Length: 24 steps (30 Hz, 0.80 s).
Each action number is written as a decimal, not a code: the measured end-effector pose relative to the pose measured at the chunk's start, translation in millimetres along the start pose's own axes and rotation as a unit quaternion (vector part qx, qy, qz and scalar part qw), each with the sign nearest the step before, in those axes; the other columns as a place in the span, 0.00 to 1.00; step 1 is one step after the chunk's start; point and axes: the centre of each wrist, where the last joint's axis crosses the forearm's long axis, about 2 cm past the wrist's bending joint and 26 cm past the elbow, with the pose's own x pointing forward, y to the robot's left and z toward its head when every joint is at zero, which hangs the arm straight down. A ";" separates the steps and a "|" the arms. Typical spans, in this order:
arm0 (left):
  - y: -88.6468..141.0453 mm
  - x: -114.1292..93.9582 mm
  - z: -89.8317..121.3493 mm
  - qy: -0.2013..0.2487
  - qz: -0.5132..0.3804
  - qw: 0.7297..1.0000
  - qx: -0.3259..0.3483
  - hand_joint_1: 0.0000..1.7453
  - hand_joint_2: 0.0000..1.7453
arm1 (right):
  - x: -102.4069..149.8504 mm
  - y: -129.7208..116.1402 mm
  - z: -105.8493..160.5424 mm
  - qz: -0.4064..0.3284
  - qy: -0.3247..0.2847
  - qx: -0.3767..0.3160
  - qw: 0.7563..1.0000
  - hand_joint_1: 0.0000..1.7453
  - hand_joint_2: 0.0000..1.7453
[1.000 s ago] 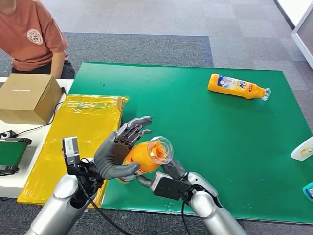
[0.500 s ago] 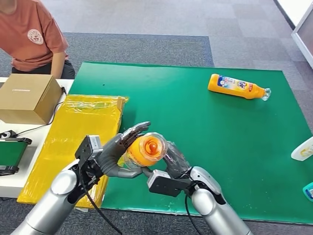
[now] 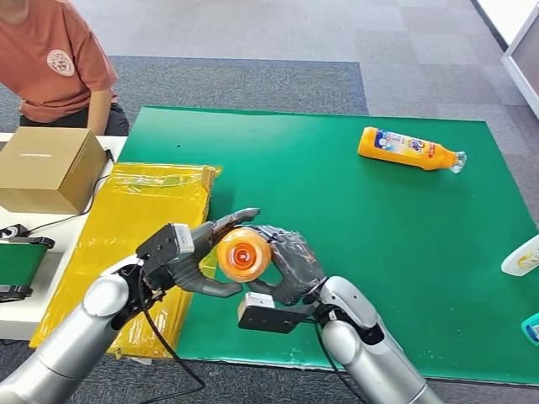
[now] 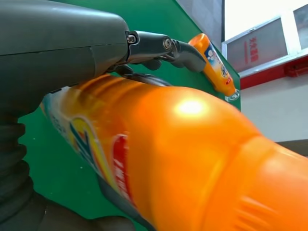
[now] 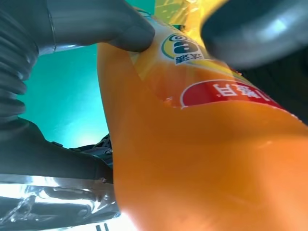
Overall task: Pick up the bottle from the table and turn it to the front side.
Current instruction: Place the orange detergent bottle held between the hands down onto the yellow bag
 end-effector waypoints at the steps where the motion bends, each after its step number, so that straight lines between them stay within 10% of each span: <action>1: 0.2 1.2 -1.5 -0.001 -0.001 1.000 -0.002 0.00 1.00 | -1.0 1.6 -0.1 0.003 0.002 0.003 1.000 1.00 1.00; 13: -2.9 7.6 -12.8 -0.010 -0.015 1.000 -0.011 0.00 1.00 | -11.7 18.7 1.2 -0.004 0.018 0.028 0.999 1.00 1.00; 17: -4.4 7.6 -13.9 -0.009 -0.023 1.000 -0.010 1.00 1.00 | -13.1 19.1 0.1 -0.007 0.020 0.034 0.999 1.00 1.00; 24: -4.7 7.3 -14.2 -0.002 -0.041 0.999 -0.010 1.00 1.00 | -14.2 19.0 -0.1 -0.013 0.023 0.035 0.999 1.00 1.00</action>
